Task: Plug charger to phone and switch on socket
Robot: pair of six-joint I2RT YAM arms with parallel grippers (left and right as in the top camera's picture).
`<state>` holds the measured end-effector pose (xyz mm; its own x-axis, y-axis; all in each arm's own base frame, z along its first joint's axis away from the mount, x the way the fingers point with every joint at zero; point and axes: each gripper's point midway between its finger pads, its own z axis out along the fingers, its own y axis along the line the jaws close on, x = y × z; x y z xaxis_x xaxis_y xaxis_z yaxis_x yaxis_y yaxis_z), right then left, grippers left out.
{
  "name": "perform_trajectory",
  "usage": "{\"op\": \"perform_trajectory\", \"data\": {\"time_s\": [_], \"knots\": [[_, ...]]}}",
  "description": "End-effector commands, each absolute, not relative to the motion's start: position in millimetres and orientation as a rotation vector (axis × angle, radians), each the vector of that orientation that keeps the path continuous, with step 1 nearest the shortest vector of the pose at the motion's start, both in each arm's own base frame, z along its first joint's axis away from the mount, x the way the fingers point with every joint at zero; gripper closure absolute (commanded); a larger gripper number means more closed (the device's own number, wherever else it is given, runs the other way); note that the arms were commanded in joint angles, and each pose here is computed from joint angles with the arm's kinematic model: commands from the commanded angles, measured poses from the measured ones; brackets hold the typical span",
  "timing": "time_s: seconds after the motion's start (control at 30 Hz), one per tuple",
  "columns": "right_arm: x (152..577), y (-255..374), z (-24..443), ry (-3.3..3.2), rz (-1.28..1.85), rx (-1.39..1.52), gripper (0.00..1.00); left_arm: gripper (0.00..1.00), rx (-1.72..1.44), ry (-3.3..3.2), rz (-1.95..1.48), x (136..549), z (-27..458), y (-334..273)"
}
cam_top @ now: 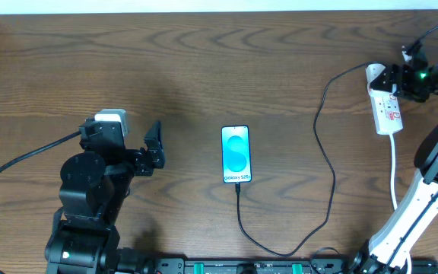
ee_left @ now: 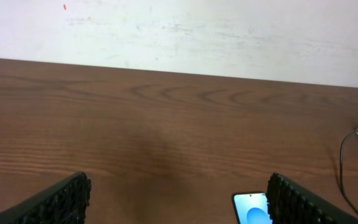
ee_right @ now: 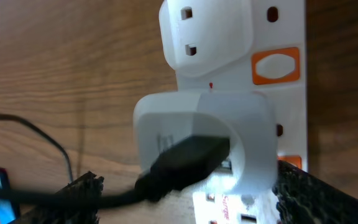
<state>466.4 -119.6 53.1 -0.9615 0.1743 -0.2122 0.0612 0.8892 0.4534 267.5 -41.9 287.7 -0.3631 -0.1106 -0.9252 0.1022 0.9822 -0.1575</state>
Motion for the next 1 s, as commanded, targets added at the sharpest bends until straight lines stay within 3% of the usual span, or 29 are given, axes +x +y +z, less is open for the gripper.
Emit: {"op": "perform_trajectory", "data": {"time_s": [0.0,0.5,0.97], "knots": [[471.6,-96.0,46.7,2.81,0.736,0.117,0.03,0.1,-0.002,1.917,-0.197,267.9,291.2,-38.6],[471.1,-92.9,45.9,2.833,0.756,0.281,0.01,0.1,-0.002,1.917,-0.197,267.9,291.2,-38.6],[473.9,-142.2,60.9,2.875,0.436,0.311,0.01,0.1,-0.002,1.917,-0.197,267.9,291.2,-38.6]]}}
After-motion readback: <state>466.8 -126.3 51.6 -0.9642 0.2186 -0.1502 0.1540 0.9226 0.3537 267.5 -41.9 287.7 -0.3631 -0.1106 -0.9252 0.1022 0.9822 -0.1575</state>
